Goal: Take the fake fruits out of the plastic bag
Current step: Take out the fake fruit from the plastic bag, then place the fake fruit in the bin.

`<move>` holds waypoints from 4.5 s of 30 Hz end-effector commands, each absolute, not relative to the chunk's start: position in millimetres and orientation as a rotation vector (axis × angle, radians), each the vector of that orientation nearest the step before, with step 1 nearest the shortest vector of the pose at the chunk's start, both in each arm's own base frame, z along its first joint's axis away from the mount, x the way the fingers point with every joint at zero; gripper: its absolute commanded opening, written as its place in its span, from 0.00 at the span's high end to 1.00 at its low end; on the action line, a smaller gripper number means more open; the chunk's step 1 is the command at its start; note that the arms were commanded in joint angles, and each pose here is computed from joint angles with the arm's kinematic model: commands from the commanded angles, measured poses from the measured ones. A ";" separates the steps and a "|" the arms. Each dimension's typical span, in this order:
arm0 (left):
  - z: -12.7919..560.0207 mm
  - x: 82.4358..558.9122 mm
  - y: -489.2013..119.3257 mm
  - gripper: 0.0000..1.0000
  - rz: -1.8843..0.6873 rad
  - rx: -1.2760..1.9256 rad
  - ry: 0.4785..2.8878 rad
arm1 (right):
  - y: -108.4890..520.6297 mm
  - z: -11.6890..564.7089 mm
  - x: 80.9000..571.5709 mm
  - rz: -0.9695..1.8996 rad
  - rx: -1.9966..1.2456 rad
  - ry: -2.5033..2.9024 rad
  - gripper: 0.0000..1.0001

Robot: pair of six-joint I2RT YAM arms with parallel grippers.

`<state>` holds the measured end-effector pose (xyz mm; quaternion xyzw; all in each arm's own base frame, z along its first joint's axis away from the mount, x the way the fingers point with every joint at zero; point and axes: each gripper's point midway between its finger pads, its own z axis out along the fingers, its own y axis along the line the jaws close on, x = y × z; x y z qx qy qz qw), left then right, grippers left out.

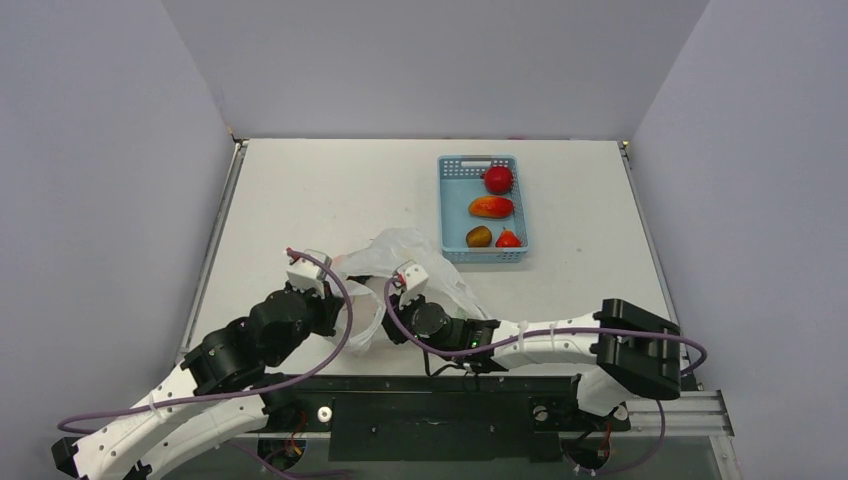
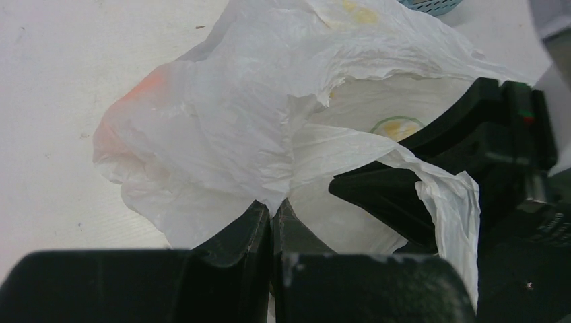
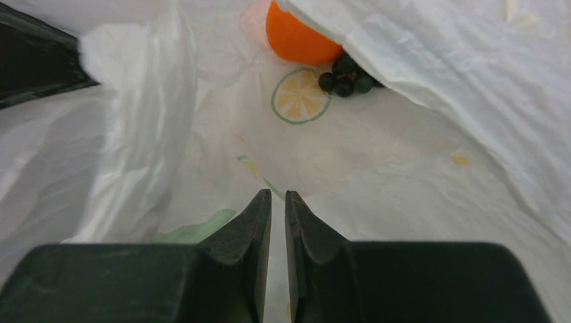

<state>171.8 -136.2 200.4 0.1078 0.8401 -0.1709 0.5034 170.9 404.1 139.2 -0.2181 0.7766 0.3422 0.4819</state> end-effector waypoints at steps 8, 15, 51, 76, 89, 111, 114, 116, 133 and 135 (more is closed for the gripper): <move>222.7 172.5 -147.4 1.00 -0.484 0.265 1.963 | 441.7 140.7 217.8 0.805 -0.360 1.818 0.88; 223.8 166.8 -154.0 1.00 -0.522 0.304 1.955 | 450.2 125.8 247.3 0.810 -0.249 1.817 0.76; 223.2 158.1 -163.1 1.00 -0.555 0.358 1.954 | 465.7 35.6 359.8 0.326 -0.026 1.986 0.34; 222.9 166.1 -146.7 1.00 -0.461 0.279 1.956 | 431.2 131.7 313.2 0.582 -0.344 1.934 1.00; 223.4 170.7 -135.2 1.00 -0.412 0.213 1.953 | 411.0 163.6 248.7 0.866 -0.484 1.915 1.00; 229.7 172.0 -122.2 1.00 -0.397 0.141 1.928 | 335.3 278.7 196.4 0.942 -0.504 1.719 1.00; 232.1 171.4 -120.4 1.00 -0.405 0.133 1.919 | 312.8 298.3 198.2 0.884 -0.462 1.694 1.00; 232.6 171.4 -119.4 1.00 -0.405 0.127 1.916 | 298.7 314.0 199.3 0.849 -0.436 1.672 1.00; 228.1 172.5 -122.5 1.00 -0.388 0.142 1.936 | 215.5 400.8 279.3 0.540 -0.054 1.578 1.00; 227.4 172.5 -122.6 1.00 -0.385 0.145 1.938 | 208.6 397.7 299.9 0.516 -0.010 1.597 1.00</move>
